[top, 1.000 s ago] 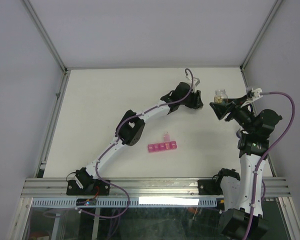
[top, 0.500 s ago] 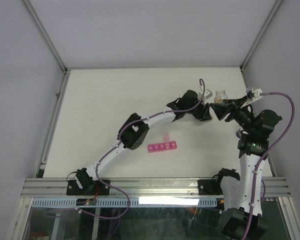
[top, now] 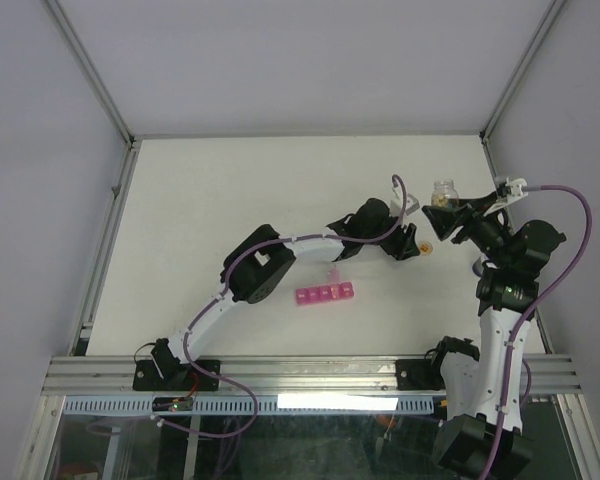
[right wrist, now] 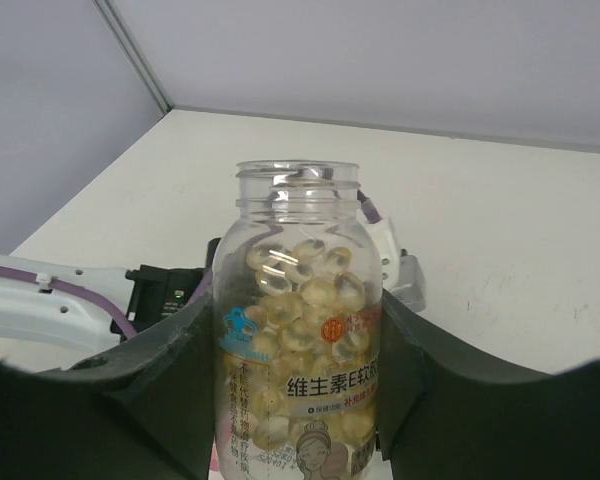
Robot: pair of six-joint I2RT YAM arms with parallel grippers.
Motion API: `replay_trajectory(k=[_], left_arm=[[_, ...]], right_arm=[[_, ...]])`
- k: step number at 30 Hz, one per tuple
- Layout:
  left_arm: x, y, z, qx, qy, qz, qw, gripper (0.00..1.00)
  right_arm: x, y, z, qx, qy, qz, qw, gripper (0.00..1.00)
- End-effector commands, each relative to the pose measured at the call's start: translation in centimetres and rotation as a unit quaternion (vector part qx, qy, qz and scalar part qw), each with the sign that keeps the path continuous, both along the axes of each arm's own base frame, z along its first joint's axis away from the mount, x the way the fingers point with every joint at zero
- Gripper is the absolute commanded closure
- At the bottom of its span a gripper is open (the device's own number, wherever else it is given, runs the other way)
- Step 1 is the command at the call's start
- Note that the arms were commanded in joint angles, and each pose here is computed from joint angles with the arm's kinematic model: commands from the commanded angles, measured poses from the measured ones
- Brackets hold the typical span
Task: Sort the pills into containers
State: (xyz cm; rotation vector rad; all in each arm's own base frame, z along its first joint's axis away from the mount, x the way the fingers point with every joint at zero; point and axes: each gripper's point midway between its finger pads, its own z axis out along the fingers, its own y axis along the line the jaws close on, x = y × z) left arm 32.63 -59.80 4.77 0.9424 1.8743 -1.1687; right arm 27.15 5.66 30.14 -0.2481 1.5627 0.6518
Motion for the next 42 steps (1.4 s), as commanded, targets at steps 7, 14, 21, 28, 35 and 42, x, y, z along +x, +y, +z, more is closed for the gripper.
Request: replay_trajectory(k=[7, 14, 21, 28, 35, 42], left_arm=[[-1.8, 0.2, 9.7, -0.116, -0.189, 0.034, 0.974, 0.28], [-1.6, -1.0, 7.3, -0.112, -0.197, 0.043, 0.973, 0.32], [0.0, -1.8, 4.7, -0.087, -0.191, 0.070, 0.975, 0.36], [0.4, -2.5, 3.2, -0.076, -0.177, 0.076, 0.978, 0.37], [0.2, -3.7, 2.1, -0.066, -0.174, 0.078, 0.979, 0.36], [0.8, -4.6, 1.2, -0.052, -0.171, 0.097, 0.979, 0.37]], right_arm=[[-0.5, -0.9, 2.9, -0.017, -0.032, -0.007, 0.999, 1.00], [-0.4, -1.6, 3.5, -0.018, -0.024, -0.013, 0.999, 1.00], [-0.5, -1.7, 3.6, -0.018, -0.021, -0.010, 1.000, 1.00], [-0.5, -1.7, 3.6, -0.017, -0.019, -0.010, 1.000, 1.00], [-0.4, -1.8, 3.4, -0.016, -0.016, -0.008, 1.000, 1.00], [-0.4, -1.7, 3.3, -0.014, -0.014, -0.007, 1.000, 1.00]])
